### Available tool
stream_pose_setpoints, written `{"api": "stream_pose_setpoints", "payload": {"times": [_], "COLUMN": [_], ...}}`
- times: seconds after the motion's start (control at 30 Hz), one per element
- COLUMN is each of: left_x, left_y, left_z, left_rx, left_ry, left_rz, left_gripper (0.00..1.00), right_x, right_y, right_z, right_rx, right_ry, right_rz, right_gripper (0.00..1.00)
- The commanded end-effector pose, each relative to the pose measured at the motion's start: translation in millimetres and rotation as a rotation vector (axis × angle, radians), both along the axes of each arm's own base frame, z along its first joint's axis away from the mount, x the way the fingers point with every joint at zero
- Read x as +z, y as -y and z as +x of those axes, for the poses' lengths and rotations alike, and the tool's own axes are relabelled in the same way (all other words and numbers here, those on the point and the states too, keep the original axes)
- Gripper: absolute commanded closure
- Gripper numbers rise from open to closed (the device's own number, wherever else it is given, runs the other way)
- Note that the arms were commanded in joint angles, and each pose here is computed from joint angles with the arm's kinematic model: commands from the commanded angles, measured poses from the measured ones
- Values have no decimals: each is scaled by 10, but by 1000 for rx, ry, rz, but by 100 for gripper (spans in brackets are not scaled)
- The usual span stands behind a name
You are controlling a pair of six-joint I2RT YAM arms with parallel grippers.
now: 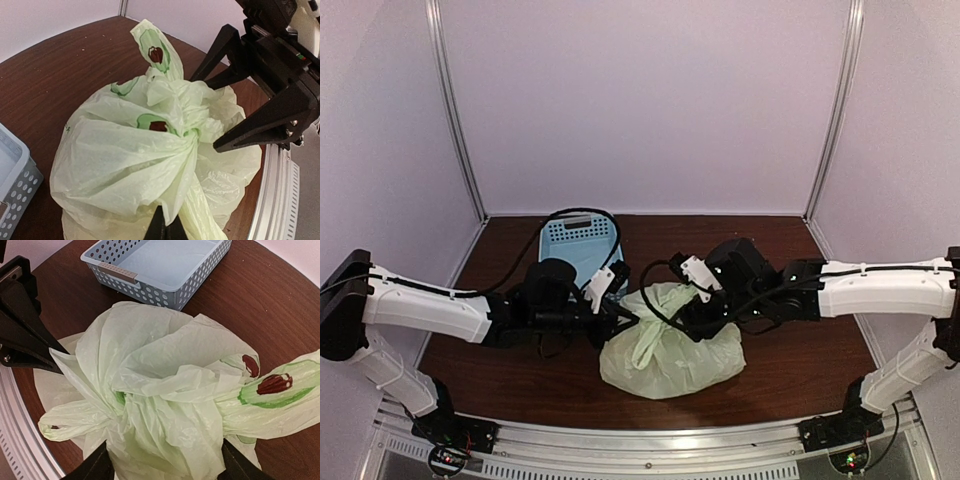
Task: Untie the knot of the plastic bag and take out the fruit
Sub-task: Untie the bag handles from the takeout bag.
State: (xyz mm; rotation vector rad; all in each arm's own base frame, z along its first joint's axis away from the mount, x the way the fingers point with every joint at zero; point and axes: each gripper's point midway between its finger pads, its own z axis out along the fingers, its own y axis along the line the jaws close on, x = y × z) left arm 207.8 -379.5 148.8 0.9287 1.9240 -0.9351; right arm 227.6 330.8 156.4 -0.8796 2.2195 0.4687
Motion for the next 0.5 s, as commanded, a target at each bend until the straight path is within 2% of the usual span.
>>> {"api": "stream_pose_setpoints", "payload": {"times": [0.0, 0.13, 0.27, 0.33, 0.47], "left_x": [248, 270, 364, 393, 479], "left_y": [62, 13, -32, -42, -74], "left_z": [27, 59, 79, 80, 89], "left_rx": [0, 26, 39, 38, 42], "left_ry": [31, 45, 76, 82, 101], "left_rz": [-62, -49, -39, -27, -14], "left_gripper": [100, 100, 100, 94, 70], "right_x": [78, 124, 172, 188, 184], "right_y": [-16, -39, -47, -53, -70], "right_z": [69, 63, 58, 54, 45], "right_rx": [-43, -47, -50, -49, -45], "right_ry": [32, 28, 34, 34, 31], "right_rz": [-2, 29, 69, 83, 102], "right_gripper": [47, 75, 96, 100, 100]}}
